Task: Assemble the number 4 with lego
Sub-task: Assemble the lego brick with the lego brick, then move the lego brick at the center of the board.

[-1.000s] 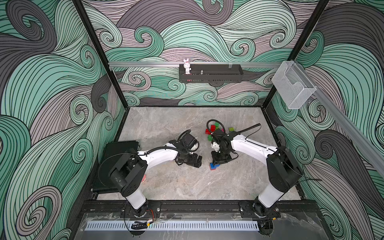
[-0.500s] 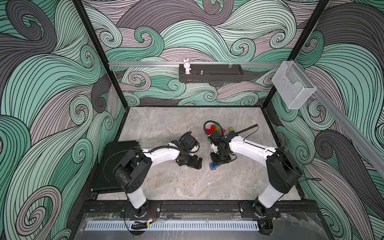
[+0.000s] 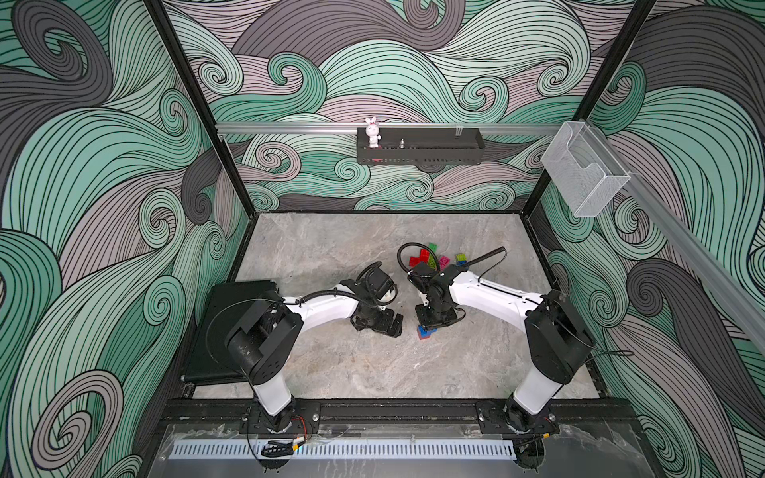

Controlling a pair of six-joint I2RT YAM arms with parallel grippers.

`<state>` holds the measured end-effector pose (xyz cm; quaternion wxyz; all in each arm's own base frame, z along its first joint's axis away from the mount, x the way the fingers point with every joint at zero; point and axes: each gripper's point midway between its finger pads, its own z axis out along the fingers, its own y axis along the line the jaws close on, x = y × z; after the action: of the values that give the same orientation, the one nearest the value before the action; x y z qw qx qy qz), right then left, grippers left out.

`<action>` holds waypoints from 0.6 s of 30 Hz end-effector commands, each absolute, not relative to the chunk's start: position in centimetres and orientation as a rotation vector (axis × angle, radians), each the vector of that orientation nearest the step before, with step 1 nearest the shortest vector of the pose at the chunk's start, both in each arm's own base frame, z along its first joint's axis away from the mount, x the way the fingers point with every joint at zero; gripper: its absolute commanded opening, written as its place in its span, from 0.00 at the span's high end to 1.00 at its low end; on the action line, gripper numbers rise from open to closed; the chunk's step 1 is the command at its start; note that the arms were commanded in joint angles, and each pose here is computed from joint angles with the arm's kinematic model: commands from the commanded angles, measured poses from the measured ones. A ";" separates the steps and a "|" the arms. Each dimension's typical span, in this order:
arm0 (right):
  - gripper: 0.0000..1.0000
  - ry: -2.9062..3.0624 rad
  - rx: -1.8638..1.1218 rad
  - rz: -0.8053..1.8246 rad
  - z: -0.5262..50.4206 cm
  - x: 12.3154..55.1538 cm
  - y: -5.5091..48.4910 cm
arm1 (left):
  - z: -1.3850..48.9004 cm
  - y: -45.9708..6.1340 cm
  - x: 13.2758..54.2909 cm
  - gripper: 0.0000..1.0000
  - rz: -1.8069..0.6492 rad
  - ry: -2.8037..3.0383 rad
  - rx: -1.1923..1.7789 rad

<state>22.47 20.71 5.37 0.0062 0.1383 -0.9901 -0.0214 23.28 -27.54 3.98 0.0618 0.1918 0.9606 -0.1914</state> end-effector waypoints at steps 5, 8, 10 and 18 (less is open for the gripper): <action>0.37 -3.123 0.377 -0.081 7.7 22.3 20.8 | 4.9 -27.8 23.6 0.01 -0.601 2.875 0.598; 0.31 -3.166 0.380 -0.138 9.3 23.0 21.3 | 4.8 -27.8 23.6 0.01 -0.599 2.878 0.597; 0.29 -3.211 0.378 -0.206 10.9 24.0 21.4 | 4.9 -27.7 23.6 0.01 -0.594 2.874 0.597; 0.13 -3.408 0.388 -0.419 12.2 34.4 19.6 | 6.3 -27.3 25.3 0.01 -0.534 2.796 0.531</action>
<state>30.67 19.42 12.99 -0.1277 0.0853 -0.9821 -0.1089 23.96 -27.51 4.84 0.0853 0.1917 0.9593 -0.1892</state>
